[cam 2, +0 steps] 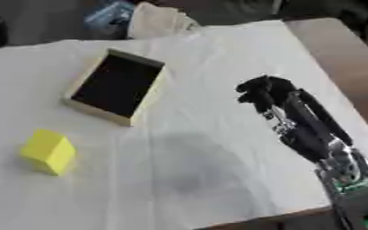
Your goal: Pick up objects on the table and place them in the box.
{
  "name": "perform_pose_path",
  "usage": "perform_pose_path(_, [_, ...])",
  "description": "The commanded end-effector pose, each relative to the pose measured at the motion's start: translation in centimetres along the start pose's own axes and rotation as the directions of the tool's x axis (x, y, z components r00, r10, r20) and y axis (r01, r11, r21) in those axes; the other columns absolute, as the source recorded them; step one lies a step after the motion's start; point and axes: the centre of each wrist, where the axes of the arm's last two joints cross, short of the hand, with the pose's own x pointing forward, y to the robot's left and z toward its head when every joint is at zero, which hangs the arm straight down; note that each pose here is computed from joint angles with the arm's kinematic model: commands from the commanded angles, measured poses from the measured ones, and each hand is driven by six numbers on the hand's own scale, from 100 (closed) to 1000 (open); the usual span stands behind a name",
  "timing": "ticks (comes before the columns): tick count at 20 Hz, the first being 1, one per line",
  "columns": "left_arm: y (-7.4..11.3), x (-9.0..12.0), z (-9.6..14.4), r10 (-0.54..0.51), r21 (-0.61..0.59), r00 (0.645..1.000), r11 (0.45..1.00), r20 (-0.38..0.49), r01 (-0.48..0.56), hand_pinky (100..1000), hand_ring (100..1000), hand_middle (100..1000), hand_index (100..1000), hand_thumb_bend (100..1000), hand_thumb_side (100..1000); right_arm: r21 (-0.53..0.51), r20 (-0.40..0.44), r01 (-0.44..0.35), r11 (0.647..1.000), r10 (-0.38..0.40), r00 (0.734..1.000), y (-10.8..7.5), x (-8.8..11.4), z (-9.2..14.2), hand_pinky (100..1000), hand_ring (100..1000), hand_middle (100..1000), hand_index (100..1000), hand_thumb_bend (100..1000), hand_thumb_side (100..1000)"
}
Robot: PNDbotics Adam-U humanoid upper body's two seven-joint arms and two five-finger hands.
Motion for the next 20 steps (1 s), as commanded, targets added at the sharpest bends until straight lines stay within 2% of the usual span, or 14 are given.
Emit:
perform_pose_path(1, [1.0, 0.0, 0.1, -0.034, 0.004, 0.999, 0.999, -0.001, 0.034, 809, 745, 687, 838, 752, 324, -0.003, 0.020, -0.028, 1.000, 0.028, 0.999, -0.8, 0.6, -0.2, 742, 698, 718, 788, 100, 915])
perform_pose_path(11, [0.5, -0.1, -0.1, -0.027, -0.036, 1.000, 0.999, 0.012, 0.028, 809, 746, 687, 838, 754, 336, -0.001, 0.019, -0.029, 1.000, 0.029, 0.999, -0.8, 0.6, -0.2, 742, 698, 718, 788, 100, 914])
perform_pose_path(20, [-1.5, 0.2, -0.8, -0.002, -0.179, 0.998, 0.984, 0.056, 0.012, 809, 747, 678, 837, 762, 364, 0.003, 0.022, -0.027, 1.000, 0.027, 0.999, -0.7, 0.6, -0.2, 742, 698, 718, 788, 100, 917])
